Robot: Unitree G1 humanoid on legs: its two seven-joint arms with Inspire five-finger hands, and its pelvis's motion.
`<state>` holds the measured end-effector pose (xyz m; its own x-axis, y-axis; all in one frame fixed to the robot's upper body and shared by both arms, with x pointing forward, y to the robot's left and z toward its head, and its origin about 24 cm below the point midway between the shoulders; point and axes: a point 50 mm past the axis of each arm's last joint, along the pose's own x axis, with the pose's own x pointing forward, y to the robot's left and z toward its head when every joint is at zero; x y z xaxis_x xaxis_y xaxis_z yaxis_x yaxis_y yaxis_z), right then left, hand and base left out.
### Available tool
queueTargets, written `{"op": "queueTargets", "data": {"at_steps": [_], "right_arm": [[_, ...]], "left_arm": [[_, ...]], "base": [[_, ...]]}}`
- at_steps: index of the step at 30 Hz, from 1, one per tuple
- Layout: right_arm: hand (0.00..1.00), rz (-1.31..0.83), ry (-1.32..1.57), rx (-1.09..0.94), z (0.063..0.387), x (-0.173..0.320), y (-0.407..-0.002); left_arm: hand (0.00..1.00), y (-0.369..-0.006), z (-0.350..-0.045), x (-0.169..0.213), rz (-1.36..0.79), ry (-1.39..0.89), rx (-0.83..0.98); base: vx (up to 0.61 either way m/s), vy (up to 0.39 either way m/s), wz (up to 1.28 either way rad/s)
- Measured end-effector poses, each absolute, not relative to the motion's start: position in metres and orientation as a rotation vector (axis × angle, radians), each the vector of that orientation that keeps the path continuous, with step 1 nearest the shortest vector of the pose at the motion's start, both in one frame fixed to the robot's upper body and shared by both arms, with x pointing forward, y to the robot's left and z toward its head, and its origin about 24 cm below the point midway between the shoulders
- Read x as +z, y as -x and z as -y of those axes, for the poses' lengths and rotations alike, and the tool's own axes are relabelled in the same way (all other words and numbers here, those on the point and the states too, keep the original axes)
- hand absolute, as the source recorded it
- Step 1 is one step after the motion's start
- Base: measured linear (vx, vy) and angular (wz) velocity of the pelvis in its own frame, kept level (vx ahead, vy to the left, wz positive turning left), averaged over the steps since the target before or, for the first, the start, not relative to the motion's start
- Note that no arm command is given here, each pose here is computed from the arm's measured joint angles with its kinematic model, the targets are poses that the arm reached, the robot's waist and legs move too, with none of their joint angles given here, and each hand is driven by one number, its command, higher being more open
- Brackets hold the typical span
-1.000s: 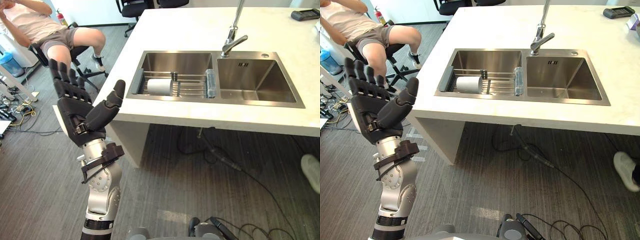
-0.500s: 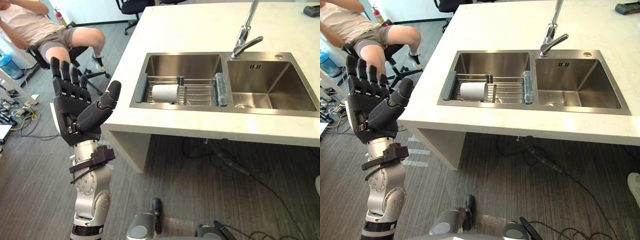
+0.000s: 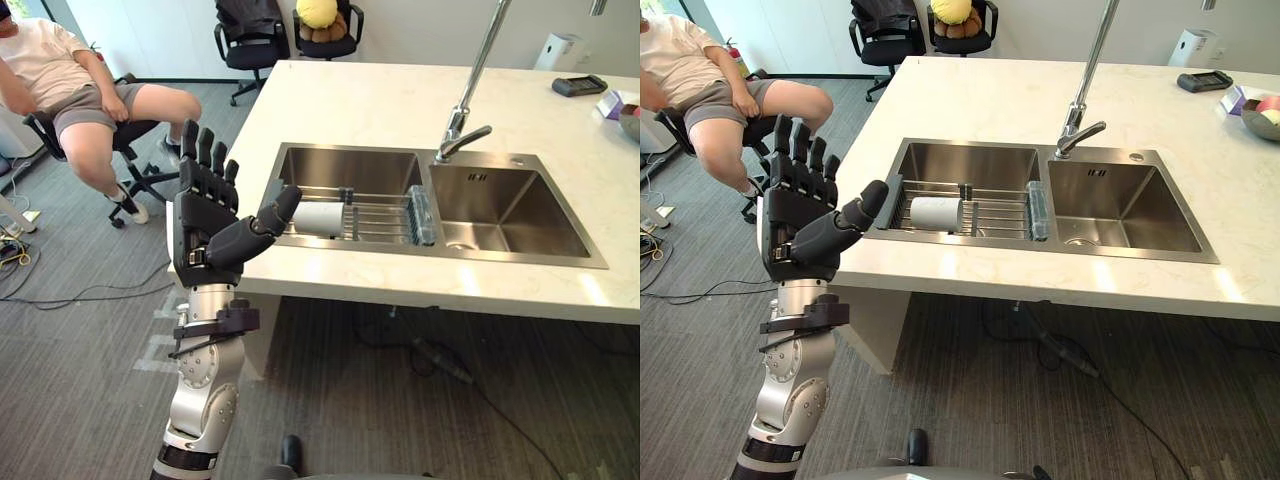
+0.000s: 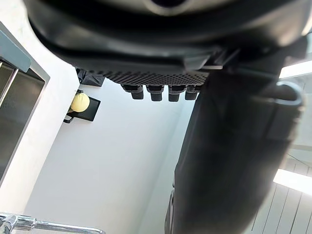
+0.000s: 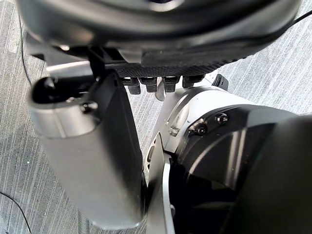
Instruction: Walk over to the sink, pick up the cup, carry it to the dishwasher, place the cup inside the dishwasher, then close the dishwasher door
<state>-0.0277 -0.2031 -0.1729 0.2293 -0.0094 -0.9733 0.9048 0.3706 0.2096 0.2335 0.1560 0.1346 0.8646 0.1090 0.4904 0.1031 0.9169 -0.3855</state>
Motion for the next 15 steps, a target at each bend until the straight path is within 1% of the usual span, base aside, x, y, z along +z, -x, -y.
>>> {"op": "queueTargets", "data": {"at_steps": [3,4,6,9,10,11,15], "right_arm": [[1.0,-1.173,-0.945,-0.779,0.205,-0.173,0.024],[1.0,-1.188,-0.906,-0.766,0.207,-0.172,0.025],[1.0,-1.188,-0.866,-0.739,0.211,-0.172,0.02],[1.0,-1.178,-0.798,-0.758,0.218,-0.171,0.011],[1.0,-1.164,-0.775,-0.822,0.223,-0.171,0.014],[1.0,-1.148,-0.76,-0.851,0.228,-0.17,0.012],[1.0,-1.112,-0.757,-0.874,0.226,-0.17,-0.001]], "left_arm": [[1.0,-0.239,-0.156,0.12,0.449,0.391,0.008],[1.0,-0.243,-0.155,0.11,0.384,0.362,0.007],[1.0,-0.244,-0.152,0.106,0.342,0.355,-0.006],[1.0,-0.247,-0.141,0.104,0.3,0.275,-0.088],[1.0,-0.249,-0.127,0.105,0.291,0.245,-0.166],[1.0,-0.251,-0.12,0.108,0.3,0.238,-0.201],[1.0,-0.255,-0.113,0.115,0.315,0.213,-0.247]], "base": [[-0.01,-0.003,-0.08],[-0.03,-0.005,-0.08],[-0.02,0.009,-0.12],[0.06,0.08,0.03],[0.16,0.085,0.37],[0.15,0.086,0.37],[0.17,0.108,0.11]]}}
